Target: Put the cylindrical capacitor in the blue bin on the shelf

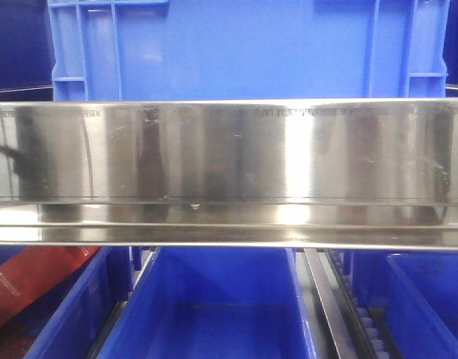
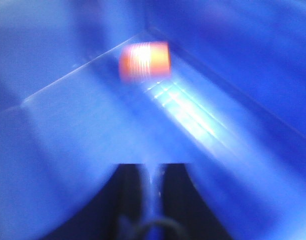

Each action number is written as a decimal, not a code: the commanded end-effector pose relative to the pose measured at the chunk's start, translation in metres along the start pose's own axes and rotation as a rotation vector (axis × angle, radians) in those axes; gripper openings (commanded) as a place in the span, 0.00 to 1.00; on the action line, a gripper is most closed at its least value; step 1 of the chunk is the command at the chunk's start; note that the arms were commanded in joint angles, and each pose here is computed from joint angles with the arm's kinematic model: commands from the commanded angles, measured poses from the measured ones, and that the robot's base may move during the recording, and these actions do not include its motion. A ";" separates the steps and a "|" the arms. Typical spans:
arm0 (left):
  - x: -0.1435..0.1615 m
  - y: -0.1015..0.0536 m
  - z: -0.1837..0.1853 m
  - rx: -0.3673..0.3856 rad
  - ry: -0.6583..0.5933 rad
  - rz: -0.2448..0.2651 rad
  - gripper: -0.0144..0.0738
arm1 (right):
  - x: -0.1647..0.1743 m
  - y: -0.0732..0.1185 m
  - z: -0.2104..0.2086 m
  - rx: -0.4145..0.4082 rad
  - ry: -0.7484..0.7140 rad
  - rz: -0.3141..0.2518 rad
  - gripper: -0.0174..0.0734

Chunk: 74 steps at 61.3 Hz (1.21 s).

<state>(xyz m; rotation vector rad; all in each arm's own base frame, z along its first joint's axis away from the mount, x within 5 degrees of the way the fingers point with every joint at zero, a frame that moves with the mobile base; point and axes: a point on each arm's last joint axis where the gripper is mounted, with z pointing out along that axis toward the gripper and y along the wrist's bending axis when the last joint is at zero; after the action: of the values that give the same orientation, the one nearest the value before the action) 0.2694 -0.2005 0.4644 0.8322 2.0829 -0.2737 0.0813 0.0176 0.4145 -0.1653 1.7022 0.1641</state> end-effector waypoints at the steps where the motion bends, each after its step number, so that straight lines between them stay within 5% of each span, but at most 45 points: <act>1: 0.007 0.008 -0.040 -0.029 -0.038 -0.063 0.05 | -0.003 0.000 -0.002 0.003 -0.036 -0.002 0.01; 23: 0.090 0.019 -0.134 -0.154 -0.188 -0.189 0.04 | 0.000 0.000 -0.002 0.000 -0.005 -0.002 0.01; 47: 0.204 0.002 -0.167 -0.282 -0.247 -0.282 0.04 | -0.032 0.000 0.020 -0.013 -0.007 -0.008 0.01; 60: 0.221 -0.005 -0.177 -0.308 -0.327 -0.279 0.04 | -0.080 0.019 0.064 -0.143 0.004 -0.067 0.01; 74: 0.222 -0.006 -0.178 -0.309 -0.334 -0.278 0.04 | -0.102 0.064 0.135 -0.311 0.146 -0.108 0.01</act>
<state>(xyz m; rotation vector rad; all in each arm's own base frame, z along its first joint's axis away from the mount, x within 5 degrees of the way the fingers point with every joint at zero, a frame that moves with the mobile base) 0.0607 -0.0191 0.3974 0.3021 1.8802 -0.2019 0.1952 0.0895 0.4965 -0.4488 1.7713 0.3213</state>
